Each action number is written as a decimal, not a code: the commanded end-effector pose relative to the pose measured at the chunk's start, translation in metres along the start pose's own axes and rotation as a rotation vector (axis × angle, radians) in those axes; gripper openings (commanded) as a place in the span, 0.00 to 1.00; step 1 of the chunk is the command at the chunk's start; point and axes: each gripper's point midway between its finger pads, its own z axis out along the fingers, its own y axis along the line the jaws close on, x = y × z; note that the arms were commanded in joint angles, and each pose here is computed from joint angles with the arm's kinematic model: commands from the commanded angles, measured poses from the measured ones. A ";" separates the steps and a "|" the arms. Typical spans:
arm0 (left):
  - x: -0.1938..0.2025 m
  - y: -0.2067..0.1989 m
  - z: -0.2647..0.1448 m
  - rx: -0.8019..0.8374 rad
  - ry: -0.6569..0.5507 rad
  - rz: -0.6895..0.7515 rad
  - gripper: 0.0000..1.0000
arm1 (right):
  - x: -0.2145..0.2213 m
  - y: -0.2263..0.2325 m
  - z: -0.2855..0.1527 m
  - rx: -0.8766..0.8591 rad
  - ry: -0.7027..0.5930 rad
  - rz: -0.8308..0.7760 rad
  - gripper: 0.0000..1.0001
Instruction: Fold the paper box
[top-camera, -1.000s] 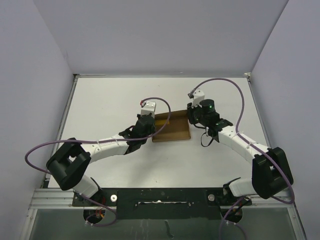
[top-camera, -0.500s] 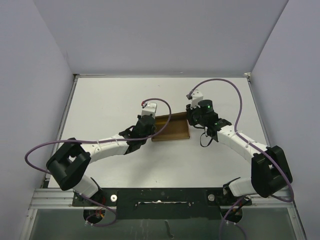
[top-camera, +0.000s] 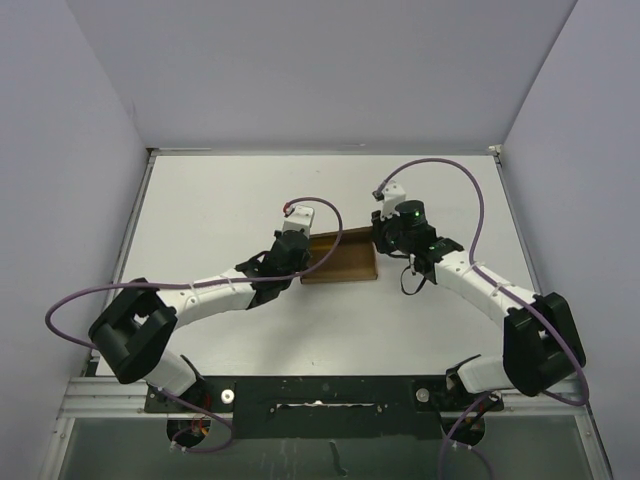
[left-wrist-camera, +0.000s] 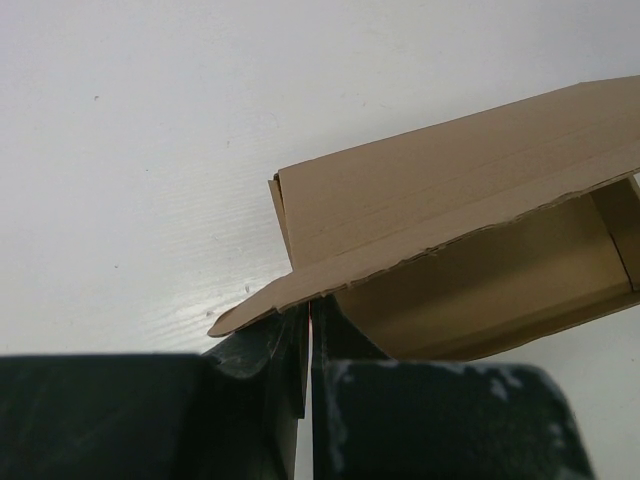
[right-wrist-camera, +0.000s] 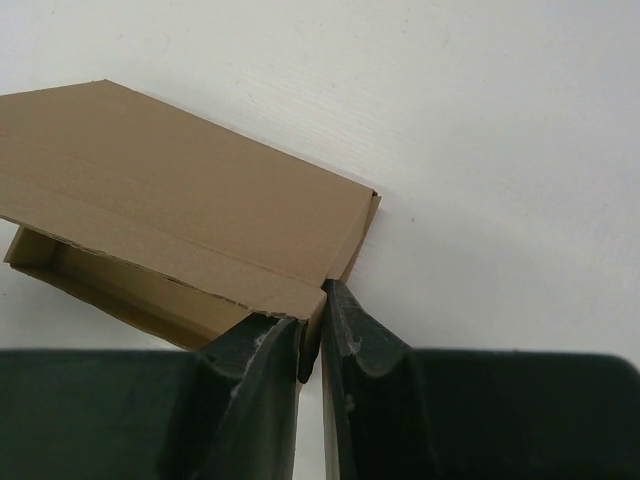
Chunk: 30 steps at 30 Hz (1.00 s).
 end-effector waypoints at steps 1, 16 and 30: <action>-0.040 -0.050 -0.021 0.217 -0.083 -0.062 0.00 | -0.013 0.058 -0.013 -0.235 -0.014 0.022 0.13; -0.046 -0.031 -0.017 0.161 -0.075 -0.078 0.00 | -0.021 0.058 0.002 -0.236 -0.026 -0.044 0.22; -0.052 -0.025 -0.014 0.123 -0.049 -0.115 0.00 | -0.024 0.029 0.004 -0.107 -0.038 -0.114 0.17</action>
